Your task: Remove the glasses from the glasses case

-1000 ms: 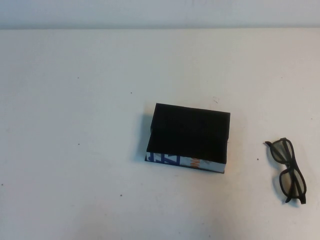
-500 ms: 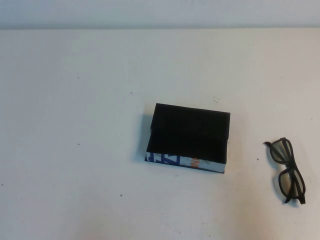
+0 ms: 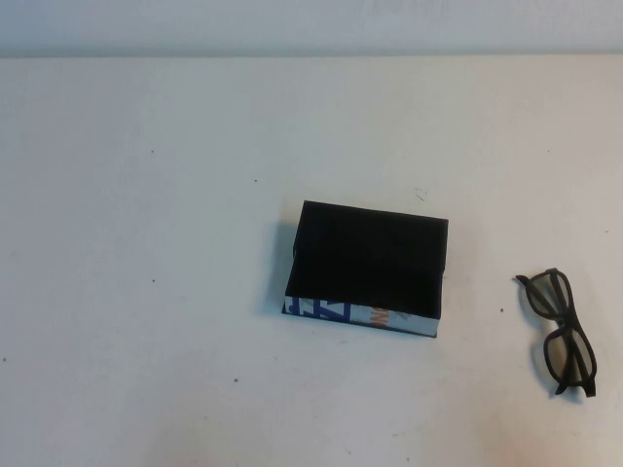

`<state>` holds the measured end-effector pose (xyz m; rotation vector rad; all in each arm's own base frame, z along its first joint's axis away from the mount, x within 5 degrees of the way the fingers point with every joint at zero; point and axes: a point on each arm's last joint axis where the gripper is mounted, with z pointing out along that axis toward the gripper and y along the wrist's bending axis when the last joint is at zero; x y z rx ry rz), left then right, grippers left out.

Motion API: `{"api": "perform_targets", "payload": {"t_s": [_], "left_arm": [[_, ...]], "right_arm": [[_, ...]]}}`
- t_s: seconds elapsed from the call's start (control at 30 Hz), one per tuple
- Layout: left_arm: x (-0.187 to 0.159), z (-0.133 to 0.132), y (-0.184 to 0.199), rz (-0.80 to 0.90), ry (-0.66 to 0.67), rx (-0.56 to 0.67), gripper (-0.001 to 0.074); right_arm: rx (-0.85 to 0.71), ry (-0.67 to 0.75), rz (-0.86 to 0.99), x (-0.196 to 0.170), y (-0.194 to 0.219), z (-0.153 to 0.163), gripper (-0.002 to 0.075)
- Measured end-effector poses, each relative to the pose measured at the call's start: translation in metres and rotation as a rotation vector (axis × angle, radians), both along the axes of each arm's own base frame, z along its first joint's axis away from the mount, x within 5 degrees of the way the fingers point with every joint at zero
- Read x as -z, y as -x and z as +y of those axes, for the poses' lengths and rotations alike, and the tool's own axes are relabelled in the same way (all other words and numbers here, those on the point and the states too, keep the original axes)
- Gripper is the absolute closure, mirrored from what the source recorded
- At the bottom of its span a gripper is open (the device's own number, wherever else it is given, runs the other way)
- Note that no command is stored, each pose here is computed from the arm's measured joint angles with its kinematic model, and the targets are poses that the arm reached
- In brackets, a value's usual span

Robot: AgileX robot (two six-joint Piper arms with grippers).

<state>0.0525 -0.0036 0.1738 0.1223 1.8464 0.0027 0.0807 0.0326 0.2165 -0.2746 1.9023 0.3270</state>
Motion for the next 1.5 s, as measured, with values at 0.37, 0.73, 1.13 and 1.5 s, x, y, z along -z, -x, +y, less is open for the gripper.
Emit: {"api": "perform_targets", "payload": {"t_s": [0.37, 0.73, 1.13, 1.5], "left_arm": [[0.000, 0.000, 0.000, 0.000, 0.000, 0.000, 0.0740], [0.000, 0.000, 0.000, 0.000, 0.000, 0.000, 0.0740], [0.000, 0.000, 0.000, 0.000, 0.000, 0.000, 0.0740], [0.000, 0.000, 0.000, 0.000, 0.000, 0.000, 0.0740]], "right_arm": [[0.126, 0.172, -0.043, 0.045, 0.023, -0.017, 0.0743], [0.221, 0.227, -0.168, 0.039, 0.026, -0.024, 0.0743], [0.224, -0.005, -0.149, 0.036, 0.026, -0.018, 0.0743], [0.335, -0.113, -0.091, 0.038, 0.026, -0.025, 0.0743]]}}
